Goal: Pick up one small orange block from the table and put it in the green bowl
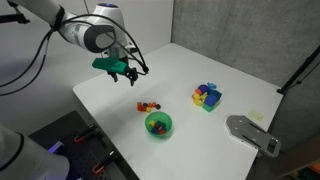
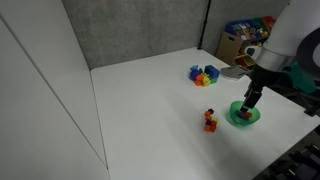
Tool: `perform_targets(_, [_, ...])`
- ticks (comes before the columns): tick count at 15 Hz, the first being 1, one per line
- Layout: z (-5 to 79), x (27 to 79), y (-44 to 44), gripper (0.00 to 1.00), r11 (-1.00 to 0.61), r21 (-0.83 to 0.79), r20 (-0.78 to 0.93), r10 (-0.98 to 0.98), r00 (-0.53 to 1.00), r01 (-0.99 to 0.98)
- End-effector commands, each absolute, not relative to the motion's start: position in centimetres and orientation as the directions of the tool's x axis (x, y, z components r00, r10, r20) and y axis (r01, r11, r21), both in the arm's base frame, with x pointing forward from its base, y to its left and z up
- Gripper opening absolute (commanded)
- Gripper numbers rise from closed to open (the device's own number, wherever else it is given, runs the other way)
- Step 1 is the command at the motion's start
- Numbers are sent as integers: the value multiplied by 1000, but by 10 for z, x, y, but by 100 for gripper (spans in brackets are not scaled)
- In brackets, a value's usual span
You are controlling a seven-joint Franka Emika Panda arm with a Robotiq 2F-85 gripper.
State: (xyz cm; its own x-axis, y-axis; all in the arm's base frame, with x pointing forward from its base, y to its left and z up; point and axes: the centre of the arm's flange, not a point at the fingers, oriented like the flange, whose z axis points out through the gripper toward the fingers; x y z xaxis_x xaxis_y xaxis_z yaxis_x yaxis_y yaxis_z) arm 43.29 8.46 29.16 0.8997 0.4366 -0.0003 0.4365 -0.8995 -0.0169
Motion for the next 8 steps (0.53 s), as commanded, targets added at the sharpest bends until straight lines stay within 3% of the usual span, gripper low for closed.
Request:
perform_targets(1, [258, 459, 99, 100, -862, 16, 41, 507, 861, 507])
perform_targets(8, [184, 483, 110, 100, -814, 13, 60, 581, 812, 581])
